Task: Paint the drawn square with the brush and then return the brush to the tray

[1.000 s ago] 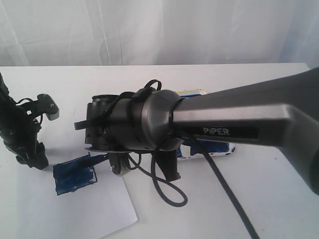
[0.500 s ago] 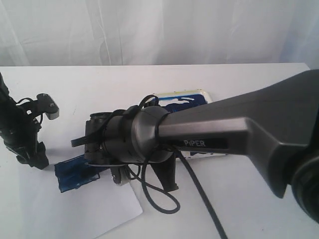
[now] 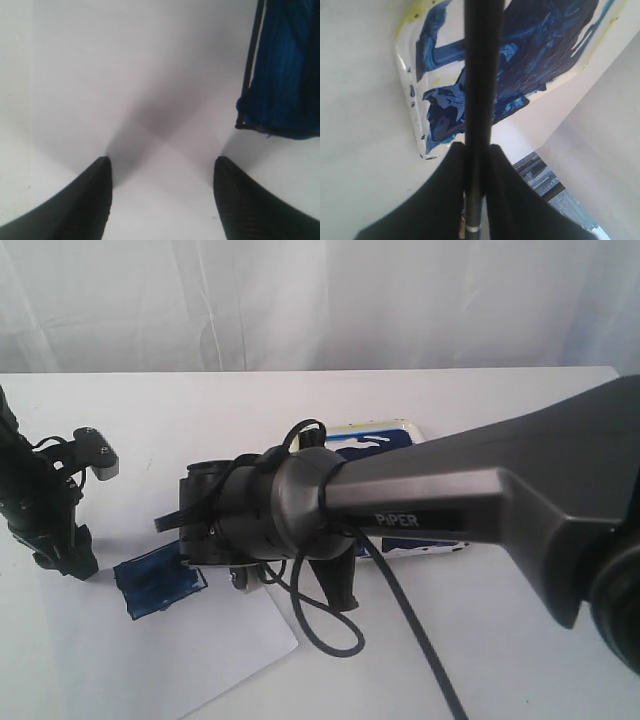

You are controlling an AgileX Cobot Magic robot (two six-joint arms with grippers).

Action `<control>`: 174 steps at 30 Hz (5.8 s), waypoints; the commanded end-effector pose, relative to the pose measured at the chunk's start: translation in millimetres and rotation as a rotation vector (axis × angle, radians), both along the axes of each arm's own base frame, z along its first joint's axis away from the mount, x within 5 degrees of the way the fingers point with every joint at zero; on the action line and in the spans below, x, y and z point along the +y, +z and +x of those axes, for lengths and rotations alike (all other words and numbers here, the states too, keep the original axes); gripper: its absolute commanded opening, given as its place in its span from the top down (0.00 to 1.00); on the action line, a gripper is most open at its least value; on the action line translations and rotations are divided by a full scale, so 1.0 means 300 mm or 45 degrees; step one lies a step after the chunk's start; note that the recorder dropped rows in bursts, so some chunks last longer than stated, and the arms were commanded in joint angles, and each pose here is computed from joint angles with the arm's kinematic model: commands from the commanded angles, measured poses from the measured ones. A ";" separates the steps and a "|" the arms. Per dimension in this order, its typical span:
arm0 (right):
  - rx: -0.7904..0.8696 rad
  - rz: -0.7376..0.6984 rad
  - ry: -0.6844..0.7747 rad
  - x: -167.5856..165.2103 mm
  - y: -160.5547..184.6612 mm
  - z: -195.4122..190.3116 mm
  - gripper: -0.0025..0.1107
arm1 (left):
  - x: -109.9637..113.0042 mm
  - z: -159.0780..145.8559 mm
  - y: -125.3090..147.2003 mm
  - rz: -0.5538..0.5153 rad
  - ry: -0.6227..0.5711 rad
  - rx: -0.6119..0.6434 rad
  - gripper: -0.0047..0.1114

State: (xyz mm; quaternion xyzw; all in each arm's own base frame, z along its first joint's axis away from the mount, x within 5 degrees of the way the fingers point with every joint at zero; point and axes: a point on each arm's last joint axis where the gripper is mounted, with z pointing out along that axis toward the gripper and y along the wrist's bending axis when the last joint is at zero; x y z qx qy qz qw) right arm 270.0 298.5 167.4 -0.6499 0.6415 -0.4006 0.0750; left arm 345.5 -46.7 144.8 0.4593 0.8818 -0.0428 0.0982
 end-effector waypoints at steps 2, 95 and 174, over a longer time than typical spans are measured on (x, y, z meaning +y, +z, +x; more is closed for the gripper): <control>-0.004 -0.016 -0.004 -0.057 0.045 -0.015 0.98 | 0.004 -0.020 -0.049 0.007 0.003 0.094 0.41; -0.056 -0.114 0.060 -0.074 -0.056 -0.003 0.98 | 0.004 -0.020 -0.049 0.007 0.004 0.092 0.41; 0.217 0.395 -0.955 -0.555 -0.111 0.257 0.71 | 0.004 -0.018 -0.049 0.007 0.005 0.088 0.41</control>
